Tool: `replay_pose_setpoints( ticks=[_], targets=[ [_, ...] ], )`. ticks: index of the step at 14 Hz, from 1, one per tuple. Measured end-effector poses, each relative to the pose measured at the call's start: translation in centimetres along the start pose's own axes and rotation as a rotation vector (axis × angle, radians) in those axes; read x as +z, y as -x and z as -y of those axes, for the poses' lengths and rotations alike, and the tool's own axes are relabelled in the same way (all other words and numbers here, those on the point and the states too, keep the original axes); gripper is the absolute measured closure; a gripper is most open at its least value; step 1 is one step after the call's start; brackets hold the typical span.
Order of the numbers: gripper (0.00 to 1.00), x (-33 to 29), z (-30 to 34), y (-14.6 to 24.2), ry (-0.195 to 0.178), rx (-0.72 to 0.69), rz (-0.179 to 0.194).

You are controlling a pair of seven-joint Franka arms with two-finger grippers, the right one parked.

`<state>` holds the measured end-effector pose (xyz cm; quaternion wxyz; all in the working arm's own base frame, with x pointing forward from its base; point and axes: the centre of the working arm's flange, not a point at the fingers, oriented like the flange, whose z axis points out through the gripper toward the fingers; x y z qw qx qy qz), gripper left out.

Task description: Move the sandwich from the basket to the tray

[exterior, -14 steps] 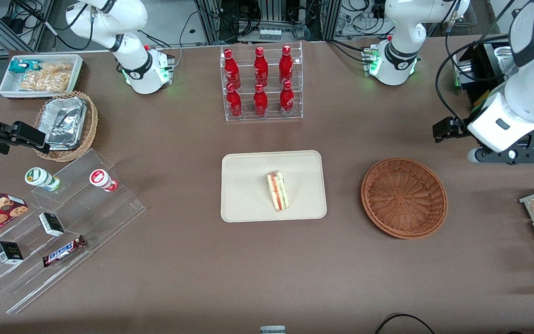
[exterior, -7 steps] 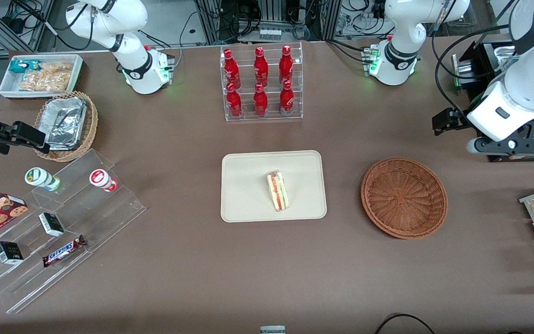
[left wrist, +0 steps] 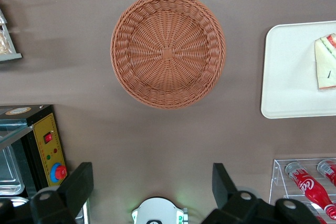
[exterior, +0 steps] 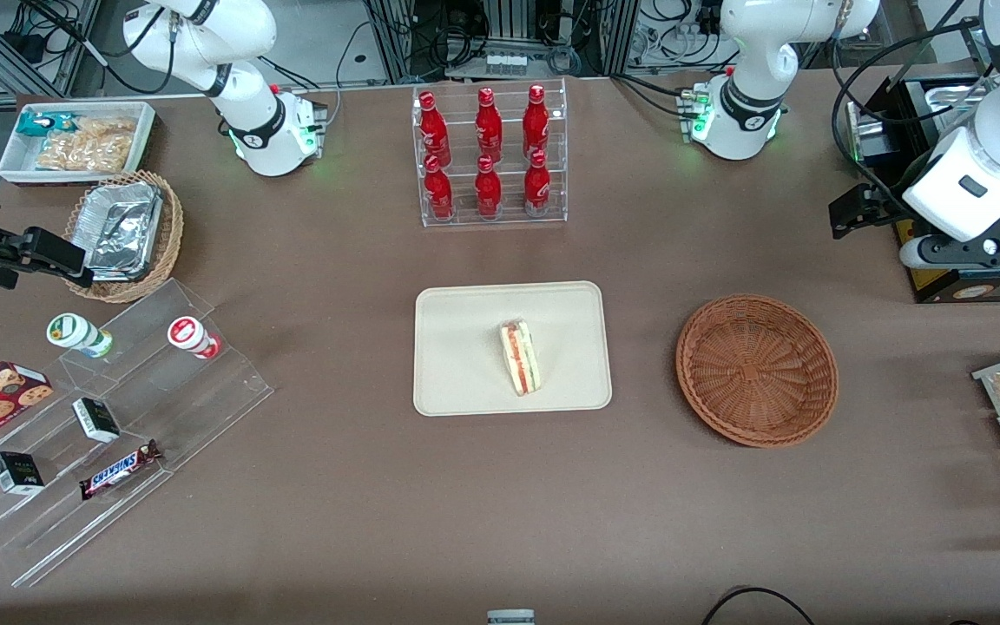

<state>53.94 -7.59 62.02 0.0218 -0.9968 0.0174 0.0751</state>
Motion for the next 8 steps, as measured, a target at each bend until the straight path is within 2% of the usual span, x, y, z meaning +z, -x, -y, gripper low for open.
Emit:
replay_pose_setpoints(
  ticks=[8],
  targets=[
    [0.00, 0.95, 0.21, -0.70, 0.001, -0.005, 0.019]
  ],
)
